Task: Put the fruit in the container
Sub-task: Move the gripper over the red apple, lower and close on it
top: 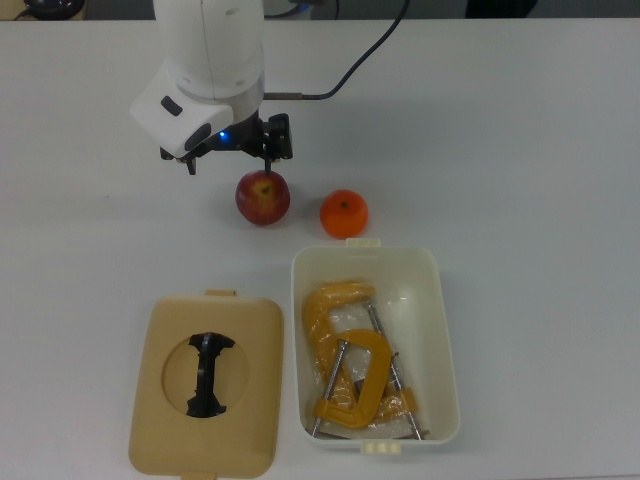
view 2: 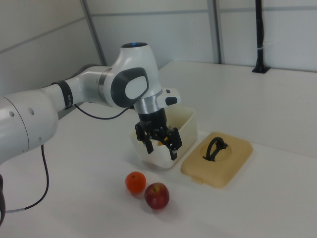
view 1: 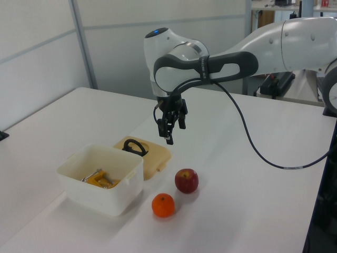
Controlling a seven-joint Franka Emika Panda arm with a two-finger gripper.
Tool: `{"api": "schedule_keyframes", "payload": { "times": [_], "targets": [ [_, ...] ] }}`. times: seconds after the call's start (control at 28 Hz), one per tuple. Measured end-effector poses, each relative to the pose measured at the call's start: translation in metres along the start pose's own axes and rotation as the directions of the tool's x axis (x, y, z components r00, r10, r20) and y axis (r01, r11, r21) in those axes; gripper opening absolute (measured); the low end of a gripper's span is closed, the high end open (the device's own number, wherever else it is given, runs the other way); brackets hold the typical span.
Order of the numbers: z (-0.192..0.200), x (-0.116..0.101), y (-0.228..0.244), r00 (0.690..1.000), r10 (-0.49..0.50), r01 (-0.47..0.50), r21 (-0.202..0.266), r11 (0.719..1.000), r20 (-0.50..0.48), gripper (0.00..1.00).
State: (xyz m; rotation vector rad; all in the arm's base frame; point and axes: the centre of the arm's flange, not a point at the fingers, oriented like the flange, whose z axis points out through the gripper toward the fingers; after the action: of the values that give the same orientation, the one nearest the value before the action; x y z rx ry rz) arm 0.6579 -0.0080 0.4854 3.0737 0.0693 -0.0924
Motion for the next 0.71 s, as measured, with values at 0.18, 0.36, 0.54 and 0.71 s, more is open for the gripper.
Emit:
{"api": "schedule_keyframes", "payload": {
  "times": [0.18, 0.36, 0.54, 0.71],
  "targets": [
    [-0.009, -0.007, 0.000, 1.000, 0.001, -0.001, -0.001, 1.000, -0.010, 1.00],
    [-0.029, -0.027, -0.002, 0.997, -0.003, 0.002, -0.005, 1.000, -0.078, 1.00],
    [-0.021, -0.041, -0.011, 0.993, -0.045, 0.045, -0.009, 0.999, -0.112, 1.00],
    [-0.002, -0.054, -0.016, 0.990, -0.122, 0.122, -0.012, 0.992, -0.073, 1.00]
  ]
}}
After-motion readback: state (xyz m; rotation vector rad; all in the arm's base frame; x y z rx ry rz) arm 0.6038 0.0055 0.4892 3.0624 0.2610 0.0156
